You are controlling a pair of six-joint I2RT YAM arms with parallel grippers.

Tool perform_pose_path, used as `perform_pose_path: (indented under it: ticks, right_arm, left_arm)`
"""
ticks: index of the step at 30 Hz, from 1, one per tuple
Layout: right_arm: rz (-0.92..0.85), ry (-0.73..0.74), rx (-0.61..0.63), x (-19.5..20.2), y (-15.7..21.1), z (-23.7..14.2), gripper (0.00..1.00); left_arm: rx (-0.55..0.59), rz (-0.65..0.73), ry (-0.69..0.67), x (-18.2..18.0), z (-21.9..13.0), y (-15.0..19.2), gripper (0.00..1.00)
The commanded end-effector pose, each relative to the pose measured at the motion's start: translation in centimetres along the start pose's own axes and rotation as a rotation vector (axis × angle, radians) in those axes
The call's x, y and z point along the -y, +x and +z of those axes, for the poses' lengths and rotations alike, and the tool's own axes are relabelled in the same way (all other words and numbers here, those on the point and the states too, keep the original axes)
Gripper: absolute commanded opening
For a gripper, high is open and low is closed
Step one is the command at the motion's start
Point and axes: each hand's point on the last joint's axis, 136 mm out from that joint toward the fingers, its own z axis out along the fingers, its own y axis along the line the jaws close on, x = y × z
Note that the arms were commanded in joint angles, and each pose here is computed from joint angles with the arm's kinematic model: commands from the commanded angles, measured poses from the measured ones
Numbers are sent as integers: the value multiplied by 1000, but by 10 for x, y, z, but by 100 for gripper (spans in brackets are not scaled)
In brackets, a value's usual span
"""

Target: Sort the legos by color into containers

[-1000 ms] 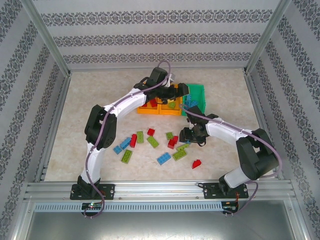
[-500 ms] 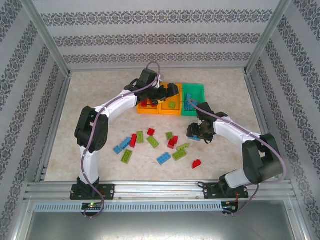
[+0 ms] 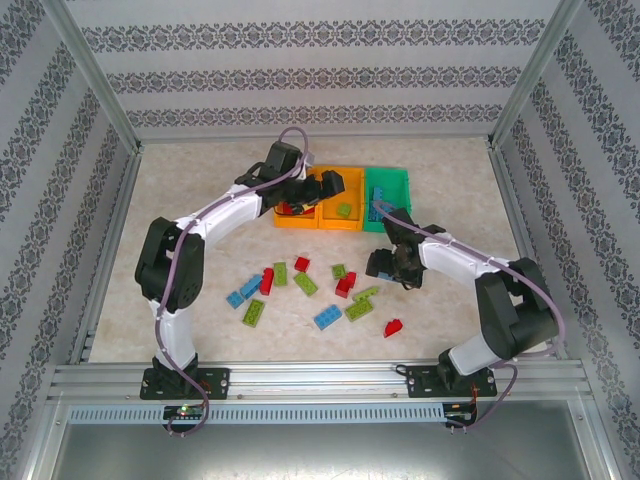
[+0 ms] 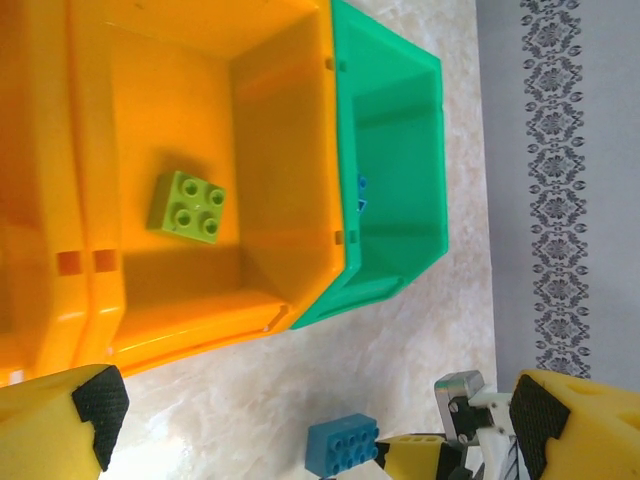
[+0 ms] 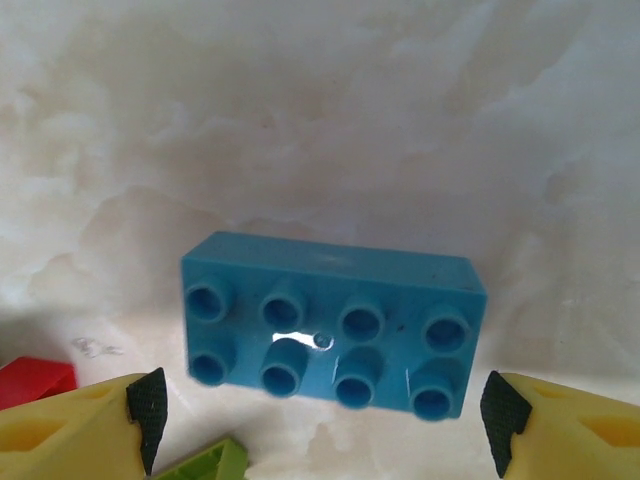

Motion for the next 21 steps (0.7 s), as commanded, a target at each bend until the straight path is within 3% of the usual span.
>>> perform_pose_path:
  ticks: [1, 12, 21]
  right_arm:
    - [11, 59, 10, 4, -8, 6, 83]
    - [-53, 78, 56, -5, -24, -4, 55]
    - [-94, 3, 222, -31, -91, -53, 54]
  left_arm:
    - [63, 51, -7, 4, -24, -10, 100]
    - [96, 63, -166, -39, -62, 8, 100]
    - [52, -29, -401, -107, -98, 53, 100]
